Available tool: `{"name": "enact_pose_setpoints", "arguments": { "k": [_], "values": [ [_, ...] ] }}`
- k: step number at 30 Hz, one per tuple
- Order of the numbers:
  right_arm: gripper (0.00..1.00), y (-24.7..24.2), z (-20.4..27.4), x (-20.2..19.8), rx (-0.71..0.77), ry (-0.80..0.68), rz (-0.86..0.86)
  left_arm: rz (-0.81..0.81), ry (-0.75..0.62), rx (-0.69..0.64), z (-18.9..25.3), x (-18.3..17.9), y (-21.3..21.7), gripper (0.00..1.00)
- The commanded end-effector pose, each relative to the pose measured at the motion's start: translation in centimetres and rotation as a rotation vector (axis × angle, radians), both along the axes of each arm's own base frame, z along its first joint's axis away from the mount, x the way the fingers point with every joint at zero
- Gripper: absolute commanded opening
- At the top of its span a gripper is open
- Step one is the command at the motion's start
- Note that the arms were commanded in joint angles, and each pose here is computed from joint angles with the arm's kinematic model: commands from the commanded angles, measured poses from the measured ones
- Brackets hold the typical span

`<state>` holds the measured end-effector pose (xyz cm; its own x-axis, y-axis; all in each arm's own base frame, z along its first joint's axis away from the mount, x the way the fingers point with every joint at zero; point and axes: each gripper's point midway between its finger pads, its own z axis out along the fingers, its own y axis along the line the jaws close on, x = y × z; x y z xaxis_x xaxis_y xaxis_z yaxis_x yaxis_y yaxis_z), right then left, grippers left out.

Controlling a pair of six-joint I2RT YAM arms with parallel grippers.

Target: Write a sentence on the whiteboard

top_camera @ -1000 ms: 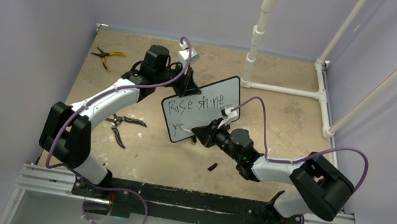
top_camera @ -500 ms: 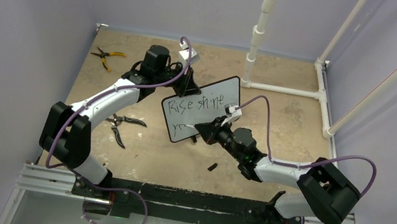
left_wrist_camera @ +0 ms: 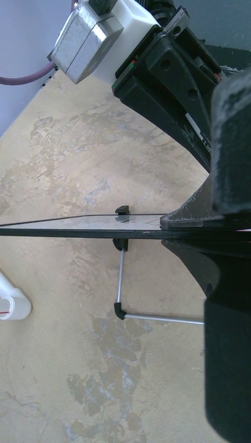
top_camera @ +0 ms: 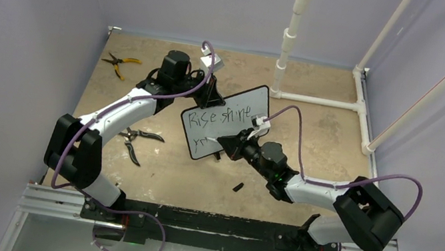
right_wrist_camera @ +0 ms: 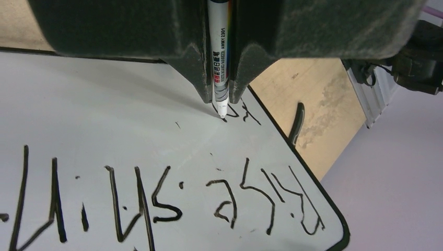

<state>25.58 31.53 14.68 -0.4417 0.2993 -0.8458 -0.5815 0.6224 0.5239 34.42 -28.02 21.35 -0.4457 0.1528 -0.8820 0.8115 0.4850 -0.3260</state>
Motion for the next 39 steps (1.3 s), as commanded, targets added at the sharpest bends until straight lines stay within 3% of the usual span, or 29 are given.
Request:
{"name": "enact_pose_setpoints", "arguments": {
  "k": [1,8,30,39],
  "values": [
    [0.0,-1.4,-0.8,0.2,-0.02,0.013,-0.056,-0.023,-0.049,-0.016,1.5,-0.7,-0.1,0.0],
    [0.0,-2.0,-2.1,-0.4,-0.034,0.042,-0.058,-0.024,-0.048,-0.018,1.5,-0.7,-0.2,0.0],
    [0.0,0.1,0.9,-0.6,0.034,-0.026,0.033,-0.025,-0.047,-0.02,1.5,-0.7,-0.2,0.0],
    [0.0,-0.4,1.4,0.5,0.035,-0.034,-0.034,-0.024,-0.044,-0.019,1.4,-0.7,-0.2,0.0]
  ]
}}
